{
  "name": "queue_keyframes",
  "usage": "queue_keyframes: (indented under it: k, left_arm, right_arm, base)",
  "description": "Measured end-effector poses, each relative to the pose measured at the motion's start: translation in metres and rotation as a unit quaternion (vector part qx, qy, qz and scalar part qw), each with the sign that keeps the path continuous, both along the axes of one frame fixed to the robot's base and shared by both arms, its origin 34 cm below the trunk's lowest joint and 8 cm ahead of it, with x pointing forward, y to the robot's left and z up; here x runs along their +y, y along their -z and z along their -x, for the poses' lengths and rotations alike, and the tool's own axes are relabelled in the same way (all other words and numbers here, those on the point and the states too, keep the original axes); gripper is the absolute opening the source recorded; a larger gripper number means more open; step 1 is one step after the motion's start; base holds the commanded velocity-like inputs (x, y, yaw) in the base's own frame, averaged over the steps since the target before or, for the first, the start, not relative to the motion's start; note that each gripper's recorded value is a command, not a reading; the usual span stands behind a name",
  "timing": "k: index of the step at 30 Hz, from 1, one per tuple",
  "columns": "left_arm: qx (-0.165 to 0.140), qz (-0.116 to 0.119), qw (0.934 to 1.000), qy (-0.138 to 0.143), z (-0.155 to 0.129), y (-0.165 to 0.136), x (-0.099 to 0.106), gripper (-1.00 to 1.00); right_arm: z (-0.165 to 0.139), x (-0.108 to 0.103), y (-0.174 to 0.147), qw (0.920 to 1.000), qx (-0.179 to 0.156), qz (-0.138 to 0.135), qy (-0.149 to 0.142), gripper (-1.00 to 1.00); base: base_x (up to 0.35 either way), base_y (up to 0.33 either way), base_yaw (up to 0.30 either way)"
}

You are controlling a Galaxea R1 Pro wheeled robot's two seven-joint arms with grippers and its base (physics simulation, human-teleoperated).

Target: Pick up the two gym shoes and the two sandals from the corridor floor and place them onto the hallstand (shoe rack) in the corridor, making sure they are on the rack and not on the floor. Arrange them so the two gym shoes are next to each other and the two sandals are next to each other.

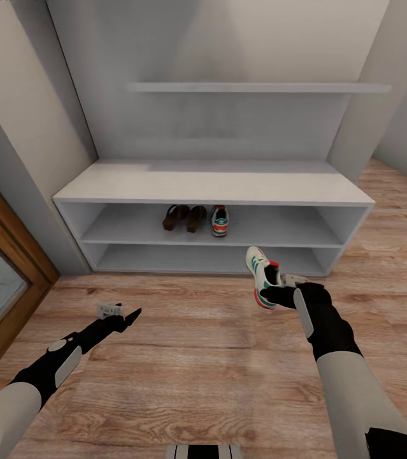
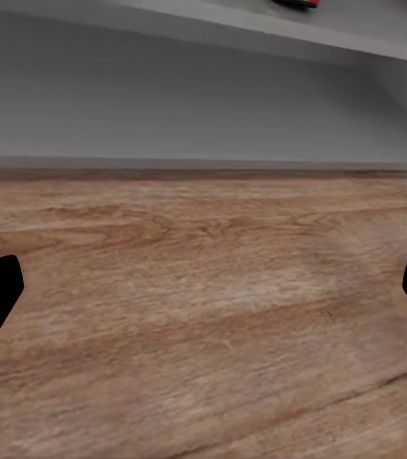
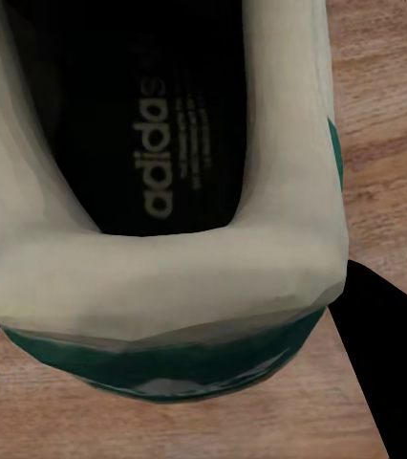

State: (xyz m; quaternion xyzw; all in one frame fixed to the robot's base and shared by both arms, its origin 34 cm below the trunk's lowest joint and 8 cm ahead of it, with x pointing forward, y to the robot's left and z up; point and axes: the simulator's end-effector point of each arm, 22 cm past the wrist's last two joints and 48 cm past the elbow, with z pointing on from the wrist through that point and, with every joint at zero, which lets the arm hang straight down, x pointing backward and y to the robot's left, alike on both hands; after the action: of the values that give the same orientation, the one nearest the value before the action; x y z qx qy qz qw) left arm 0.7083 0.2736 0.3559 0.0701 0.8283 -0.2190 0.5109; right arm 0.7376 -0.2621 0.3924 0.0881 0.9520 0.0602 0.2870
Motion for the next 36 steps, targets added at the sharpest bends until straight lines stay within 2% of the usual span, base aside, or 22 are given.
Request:
queue_keyframes:
  k: [8,18,19,36]
  left_arm:
    - [0.002,-0.01,0.9998,-0.019,-0.0032,0.0025,0.0081,1.0]
    - [0.002,-0.01,0.9998,-0.018,-0.0032,0.0024,0.008,1.0]
    - [0.002,-0.01,0.9998,-0.018,-0.0032,0.0024,0.008,1.0]
    - [0.002,-0.01,0.9998,-0.016,-0.0028,0.0022,0.0083,1.0]
  right_arm:
    - [0.0005,-0.0046,0.0006,0.9999,0.003,0.016,0.005,-1.0]
    - [0.0007,-0.0018,0.001,0.9988,0.006,0.048,-0.006,-1.0]
    - [0.0009,-0.0026,-0.001,0.9931,0.01,0.115,-0.02,-1.0]
    - [0.0002,-0.0008,-0.0023,0.9925,0.008,0.12,-0.022,-1.0]
  base:
    - [0.0,0.0,0.0]
    - [0.0,0.0,0.0]
    - [0.0,0.0,0.0]
    - [0.0,0.0,0.0]
